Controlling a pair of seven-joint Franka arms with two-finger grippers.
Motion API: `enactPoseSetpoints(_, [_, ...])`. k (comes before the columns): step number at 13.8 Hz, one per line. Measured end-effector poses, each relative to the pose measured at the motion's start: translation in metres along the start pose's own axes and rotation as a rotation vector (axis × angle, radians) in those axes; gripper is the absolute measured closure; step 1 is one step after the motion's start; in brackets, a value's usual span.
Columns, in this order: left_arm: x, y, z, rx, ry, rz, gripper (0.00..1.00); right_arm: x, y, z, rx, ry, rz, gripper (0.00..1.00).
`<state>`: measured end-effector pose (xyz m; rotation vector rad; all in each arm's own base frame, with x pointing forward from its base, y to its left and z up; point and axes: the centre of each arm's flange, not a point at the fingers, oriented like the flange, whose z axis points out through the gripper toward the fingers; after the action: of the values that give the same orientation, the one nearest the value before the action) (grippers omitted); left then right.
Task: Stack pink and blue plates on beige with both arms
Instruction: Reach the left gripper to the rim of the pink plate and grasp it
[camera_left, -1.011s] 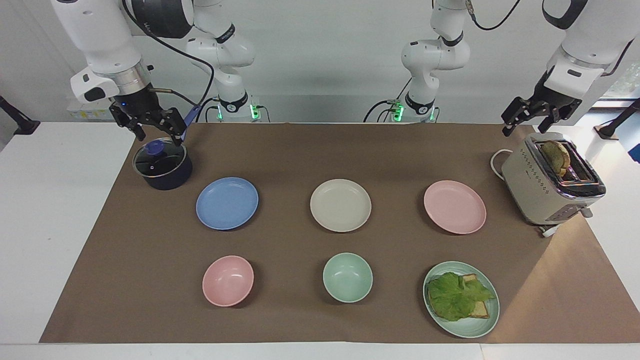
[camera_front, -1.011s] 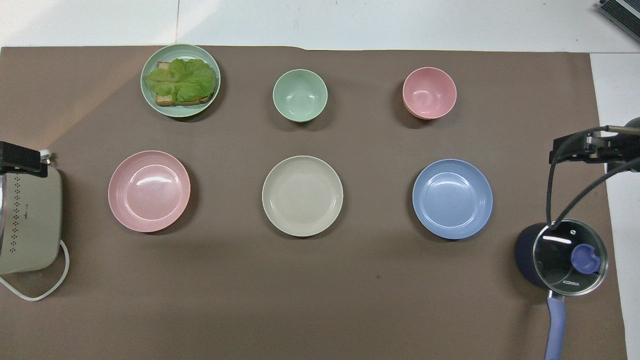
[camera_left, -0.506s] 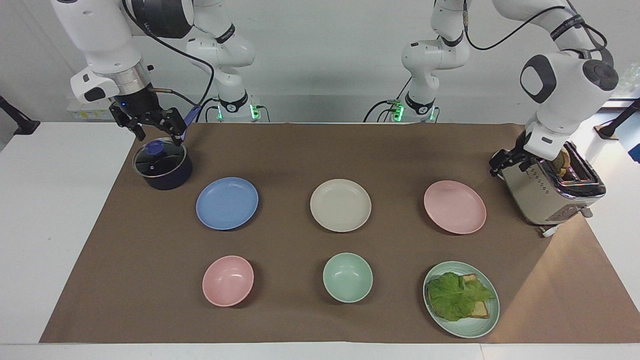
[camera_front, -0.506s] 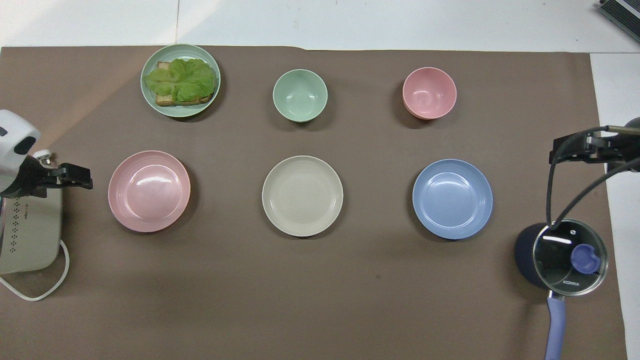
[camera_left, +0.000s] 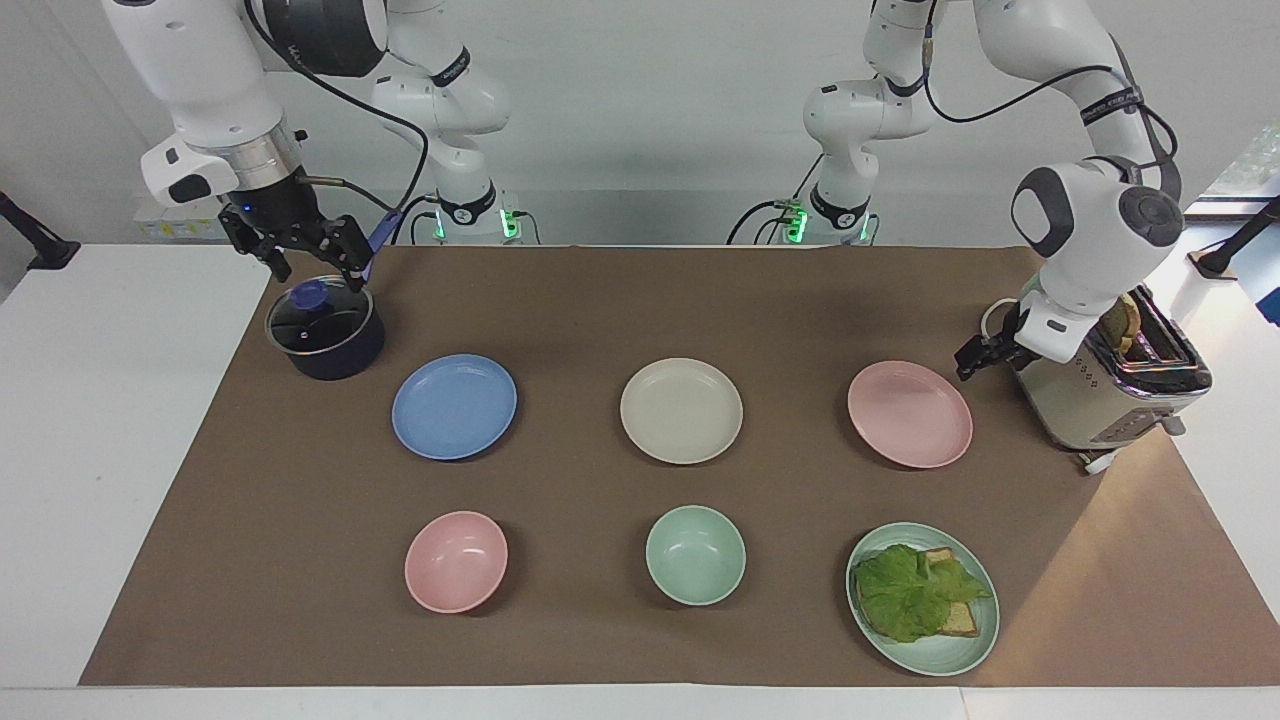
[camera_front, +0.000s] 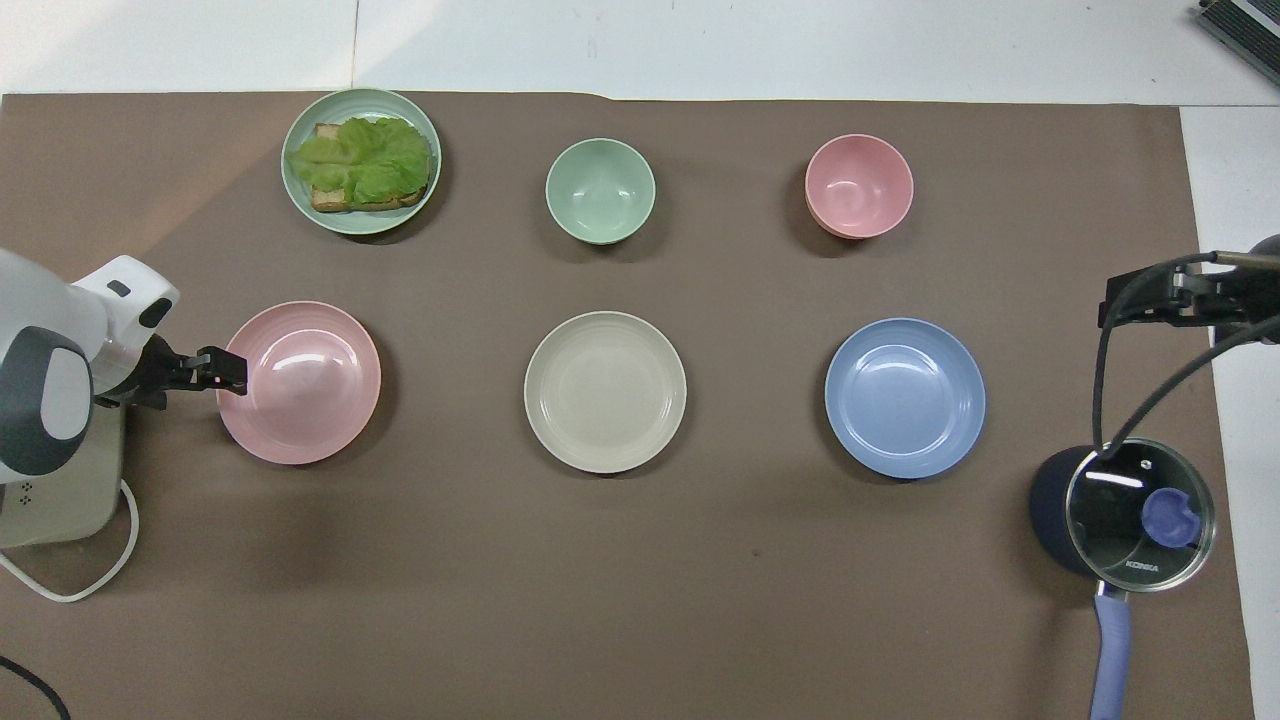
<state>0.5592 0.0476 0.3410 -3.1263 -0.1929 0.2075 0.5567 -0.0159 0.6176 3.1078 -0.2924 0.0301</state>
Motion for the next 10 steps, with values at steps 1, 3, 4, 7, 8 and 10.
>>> enactPoseSetpoints(1, [0.0,0.0,0.005,0.0,0.0,0.0,0.0,0.0,0.0,0.0,0.0,0.0,0.0,0.0])
enactPoseSetpoints(3, [-0.003,0.002,0.015,0.001,-0.003,-0.012,0.0,0.0,0.0,0.0,0.0,0.0,0.0,0.0])
enactPoseSetpoints(4, [-0.005,0.003,0.02,0.001,-0.005,-0.023,0.0,0.0,0.0,0.0,0.0,0.0,0.0,0.0])
enactPoseSetpoints(7, [-0.01,0.004,0.032,0.002,-0.017,-0.048,0.0,0.0,0.0,0.0,0.0,0.0,0.0,0.0])
enactPoseSetpoints(8, [-0.011,0.004,0.034,0.002,-0.019,-0.052,0.08,0.0,0.0,0.0,0.0,0.0,0.0,0.0])
enactPoseSetpoints(10, [-0.011,0.004,0.034,0.002,-0.018,-0.053,0.34,0.0,0.0,0.0,0.0,0.0,0.0,0.0])
